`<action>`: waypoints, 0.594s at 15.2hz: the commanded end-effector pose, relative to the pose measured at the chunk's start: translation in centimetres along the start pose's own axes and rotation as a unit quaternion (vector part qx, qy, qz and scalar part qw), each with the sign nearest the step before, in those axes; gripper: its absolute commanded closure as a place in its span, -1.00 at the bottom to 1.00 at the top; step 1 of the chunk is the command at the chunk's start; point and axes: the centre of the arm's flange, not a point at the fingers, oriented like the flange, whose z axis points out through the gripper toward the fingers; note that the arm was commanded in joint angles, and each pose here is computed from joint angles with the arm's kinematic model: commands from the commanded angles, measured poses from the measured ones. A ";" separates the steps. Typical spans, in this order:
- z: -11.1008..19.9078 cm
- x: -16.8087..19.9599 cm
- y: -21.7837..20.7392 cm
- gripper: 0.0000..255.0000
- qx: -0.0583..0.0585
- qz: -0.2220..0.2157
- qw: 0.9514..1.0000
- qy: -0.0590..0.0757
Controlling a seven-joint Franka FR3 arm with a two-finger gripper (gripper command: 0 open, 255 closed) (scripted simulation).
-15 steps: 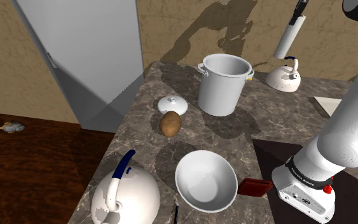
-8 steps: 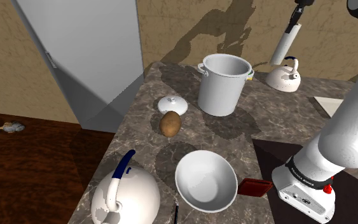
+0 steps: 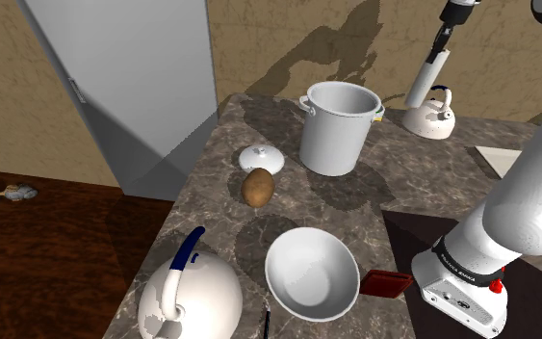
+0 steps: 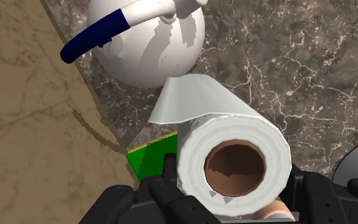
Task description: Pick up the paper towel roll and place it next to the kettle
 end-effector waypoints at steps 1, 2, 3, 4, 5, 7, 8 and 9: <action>1.2 0.0 0.0 1.00 0.000 0.000 1.000 0.000; 1.7 0.0 -0.1 1.00 0.000 0.000 1.000 0.000; 2.2 0.0 -0.1 1.00 0.000 0.000 1.000 0.000; 2.8 -0.1 -0.1 1.00 0.000 0.000 1.000 0.000; 3.3 -0.1 -0.1 1.00 0.000 0.000 1.000 0.000; 4.3 -0.1 -0.2 1.00 0.000 0.000 1.000 0.000; 4.9 -0.2 -0.2 1.00 0.000 0.000 1.000 0.000; 5.4 -0.2 -0.3 1.00 0.000 0.000 1.000 0.000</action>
